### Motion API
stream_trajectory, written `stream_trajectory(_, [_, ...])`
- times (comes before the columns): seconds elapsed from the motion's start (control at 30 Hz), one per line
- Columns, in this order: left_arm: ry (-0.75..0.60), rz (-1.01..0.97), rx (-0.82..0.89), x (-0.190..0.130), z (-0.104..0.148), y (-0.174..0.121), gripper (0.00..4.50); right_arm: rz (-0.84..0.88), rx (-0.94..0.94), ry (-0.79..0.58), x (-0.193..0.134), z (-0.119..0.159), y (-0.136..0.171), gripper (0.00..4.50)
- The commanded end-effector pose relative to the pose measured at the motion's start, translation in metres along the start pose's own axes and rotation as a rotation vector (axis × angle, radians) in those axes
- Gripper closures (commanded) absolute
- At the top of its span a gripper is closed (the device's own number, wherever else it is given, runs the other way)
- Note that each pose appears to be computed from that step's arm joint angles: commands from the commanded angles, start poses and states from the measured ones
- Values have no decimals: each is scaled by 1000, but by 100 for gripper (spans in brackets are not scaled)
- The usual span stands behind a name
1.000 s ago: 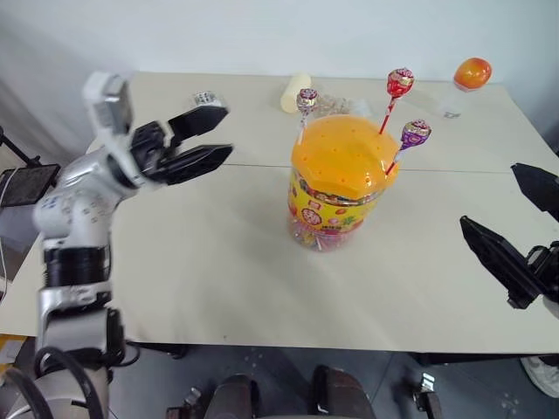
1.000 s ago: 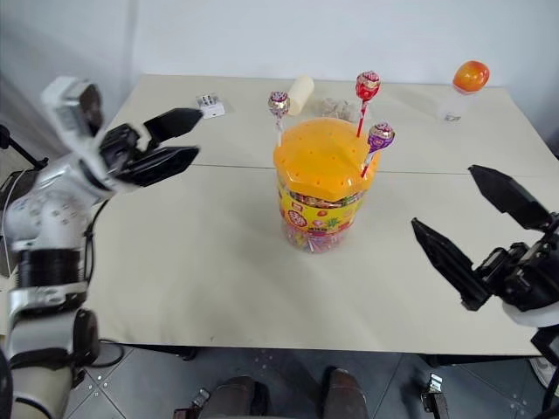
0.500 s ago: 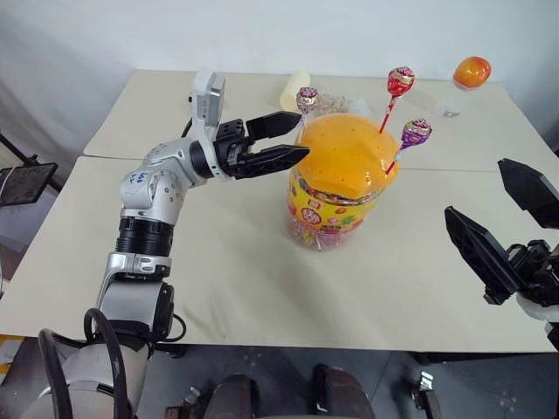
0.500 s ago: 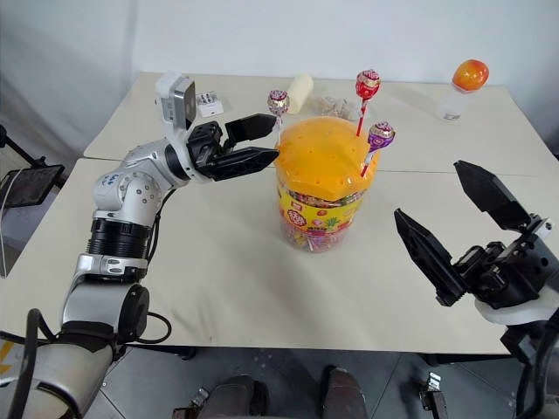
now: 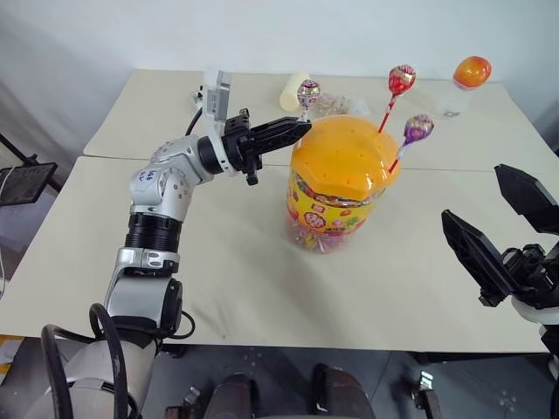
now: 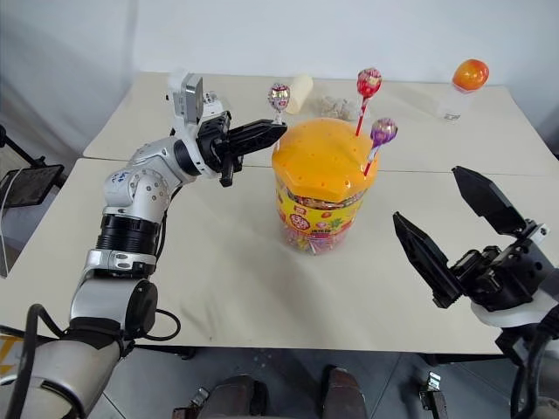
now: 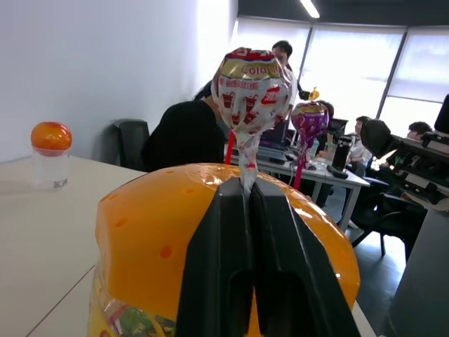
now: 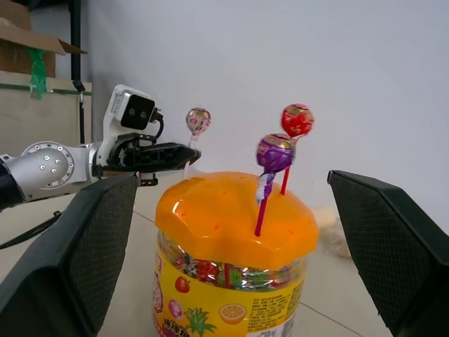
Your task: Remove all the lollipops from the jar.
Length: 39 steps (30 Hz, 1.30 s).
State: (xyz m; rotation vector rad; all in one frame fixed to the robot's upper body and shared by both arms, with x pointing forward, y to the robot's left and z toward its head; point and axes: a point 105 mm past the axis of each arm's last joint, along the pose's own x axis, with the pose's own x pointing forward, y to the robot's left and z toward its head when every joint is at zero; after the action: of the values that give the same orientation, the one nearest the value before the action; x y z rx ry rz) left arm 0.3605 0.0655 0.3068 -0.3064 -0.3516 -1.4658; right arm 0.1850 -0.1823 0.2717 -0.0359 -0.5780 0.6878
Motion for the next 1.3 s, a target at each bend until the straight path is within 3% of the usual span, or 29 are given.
stream_trajectory(0.03, [-237,-7,-3,-4,62,-6,449,67,19,-29,5,4,6,0])
stream_trajectory(0.13, [-281,120,19,-28,82,4,449,177,18,25,8,-4,12,0])
stream_trajectory(0.23, [-119,338,122,-81,80,10,449,325,35,83,12,-14,20,0])
stream_trajectory(0.37, [216,670,73,-164,46,6,449,498,42,184,7,-35,32,0])
stream_trajectory(0.53, [653,943,-43,-248,-8,-28,449,600,66,239,0,-54,35,0])
stream_trajectory(0.7, [800,1061,-107,-279,-34,-57,449,662,65,286,-6,-66,33,0])
stream_trajectory(0.8, [809,1098,-174,-287,-47,-68,449,677,63,293,-6,-69,31,0])
stream_trajectory(0.97, [825,1085,-183,-288,-58,-75,317,652,58,296,-5,-67,22,0])
stream_trajectory(1.1, [809,999,-85,-283,-49,-72,207,514,78,253,-1,-61,9,0])
stream_trajectory(1.3, [552,675,136,-239,-7,-74,23,180,153,136,19,-39,-35,0])
